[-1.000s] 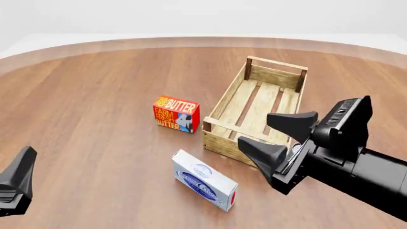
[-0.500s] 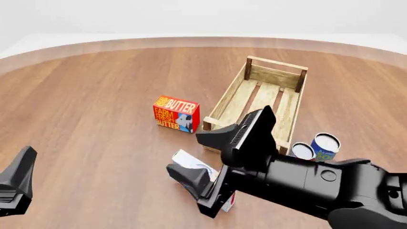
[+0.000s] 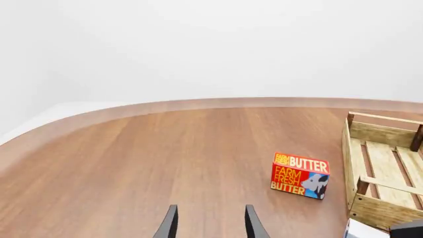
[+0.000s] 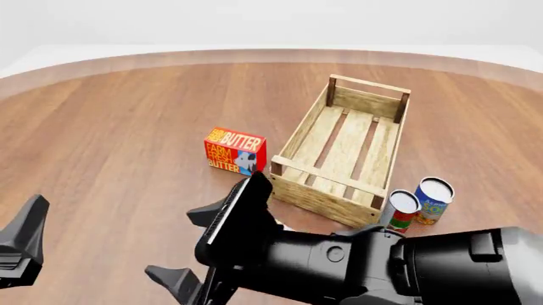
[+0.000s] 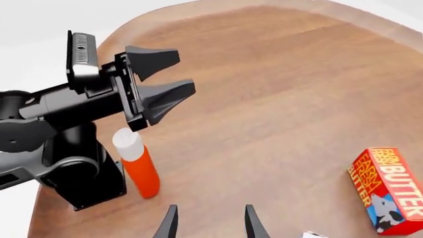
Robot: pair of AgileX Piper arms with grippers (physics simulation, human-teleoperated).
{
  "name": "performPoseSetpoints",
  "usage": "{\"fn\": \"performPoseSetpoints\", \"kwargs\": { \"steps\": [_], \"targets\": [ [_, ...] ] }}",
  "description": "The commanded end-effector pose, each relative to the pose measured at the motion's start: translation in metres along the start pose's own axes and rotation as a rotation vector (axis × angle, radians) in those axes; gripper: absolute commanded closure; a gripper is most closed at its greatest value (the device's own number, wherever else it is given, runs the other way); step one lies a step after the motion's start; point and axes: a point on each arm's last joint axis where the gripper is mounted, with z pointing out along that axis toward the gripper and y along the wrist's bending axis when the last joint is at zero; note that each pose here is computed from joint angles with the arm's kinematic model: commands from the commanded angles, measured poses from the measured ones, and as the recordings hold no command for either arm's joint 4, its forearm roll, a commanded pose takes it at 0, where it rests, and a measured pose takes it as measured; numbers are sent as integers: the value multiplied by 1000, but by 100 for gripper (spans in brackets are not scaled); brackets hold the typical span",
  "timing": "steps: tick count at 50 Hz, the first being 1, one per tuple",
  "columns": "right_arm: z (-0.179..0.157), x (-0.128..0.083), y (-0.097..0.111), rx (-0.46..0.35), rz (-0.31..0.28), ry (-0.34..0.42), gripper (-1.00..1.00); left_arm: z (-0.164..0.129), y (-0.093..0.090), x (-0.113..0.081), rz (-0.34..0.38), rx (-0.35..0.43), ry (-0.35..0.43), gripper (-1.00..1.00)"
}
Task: Pick up the ketchup, and put it in the wooden tray.
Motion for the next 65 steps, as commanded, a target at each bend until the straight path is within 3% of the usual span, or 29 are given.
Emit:
{"fn": "performPoseSetpoints", "kwargs": {
  "steps": [1,21,22,65],
  "targets": [
    [31,2,21,-57,-39,29,-100,0,0,0,0,0,0,-100],
    [59,2,49,-124,-80,52,-100,0,0,0,0,0,0,-100],
    [75,4,66,-159,-106,70,-100,0,0,0,0,0,0,-100],
    [113,16,94,-209,-150,131,-100,0,0,0,0,0,0,-100]
  ]
}}
